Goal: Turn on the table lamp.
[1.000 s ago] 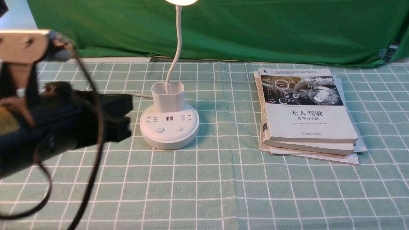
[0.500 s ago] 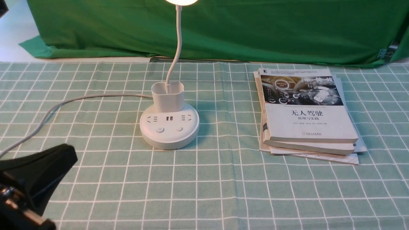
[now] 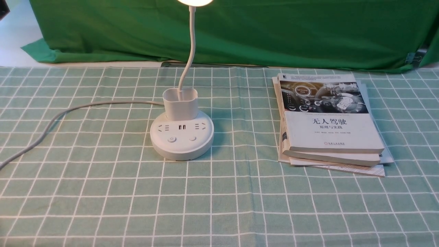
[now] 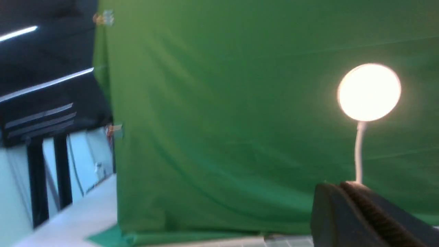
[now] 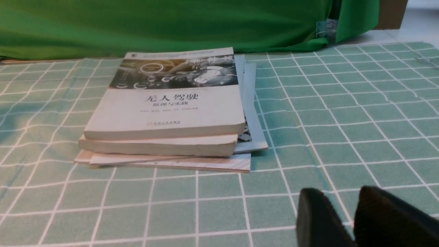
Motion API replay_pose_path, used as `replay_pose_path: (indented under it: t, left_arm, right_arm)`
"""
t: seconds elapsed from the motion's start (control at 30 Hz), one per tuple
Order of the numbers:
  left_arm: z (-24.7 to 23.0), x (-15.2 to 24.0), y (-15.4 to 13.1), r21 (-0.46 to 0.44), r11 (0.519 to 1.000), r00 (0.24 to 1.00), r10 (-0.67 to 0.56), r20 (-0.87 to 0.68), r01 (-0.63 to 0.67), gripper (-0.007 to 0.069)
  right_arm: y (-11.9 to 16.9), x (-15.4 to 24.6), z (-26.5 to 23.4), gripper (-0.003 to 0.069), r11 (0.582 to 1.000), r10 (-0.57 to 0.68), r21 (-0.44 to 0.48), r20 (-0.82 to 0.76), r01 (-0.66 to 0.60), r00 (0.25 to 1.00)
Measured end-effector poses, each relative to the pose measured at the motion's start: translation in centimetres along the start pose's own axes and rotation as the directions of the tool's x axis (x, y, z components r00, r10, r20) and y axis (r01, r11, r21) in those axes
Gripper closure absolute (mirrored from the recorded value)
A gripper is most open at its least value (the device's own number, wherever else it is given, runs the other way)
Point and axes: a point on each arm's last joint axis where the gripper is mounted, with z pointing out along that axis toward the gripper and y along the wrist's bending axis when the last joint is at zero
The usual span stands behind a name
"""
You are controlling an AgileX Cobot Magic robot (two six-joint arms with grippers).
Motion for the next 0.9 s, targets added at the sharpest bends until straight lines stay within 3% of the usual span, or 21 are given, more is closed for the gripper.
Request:
replay_pose_path:
  t: [0.13, 0.33, 0.9]
  left_arm:
    - [-0.2, 1.9, 0.0, -0.030, 0.996, 0.976, -0.090, -0.200, 0.085, 0.0604]
    - [-1.1, 4.4, 0.0, -0.066, 0.992, 0.876, -0.129, -0.465, 0.111, 0.0604]
    - [-1.2, 4.6, -0.1, -0.066, 0.990, 0.862, -0.140, -0.486, 0.123, 0.0604]
  right_arm:
    - [0.0, 0.0, 0.0, 0.0421, 1.000, 0.000, 0.000, 0.000, 0.000, 1.000]
    - [0.0, 0.0, 0.0, 0.0421, 1.000, 0.000, 0.000, 0.000, 0.000, 1.000]
    - [0.0, 0.0, 0.0, 0.0421, 1.000, 0.001, 0.000, 0.000, -0.001, 1.000]
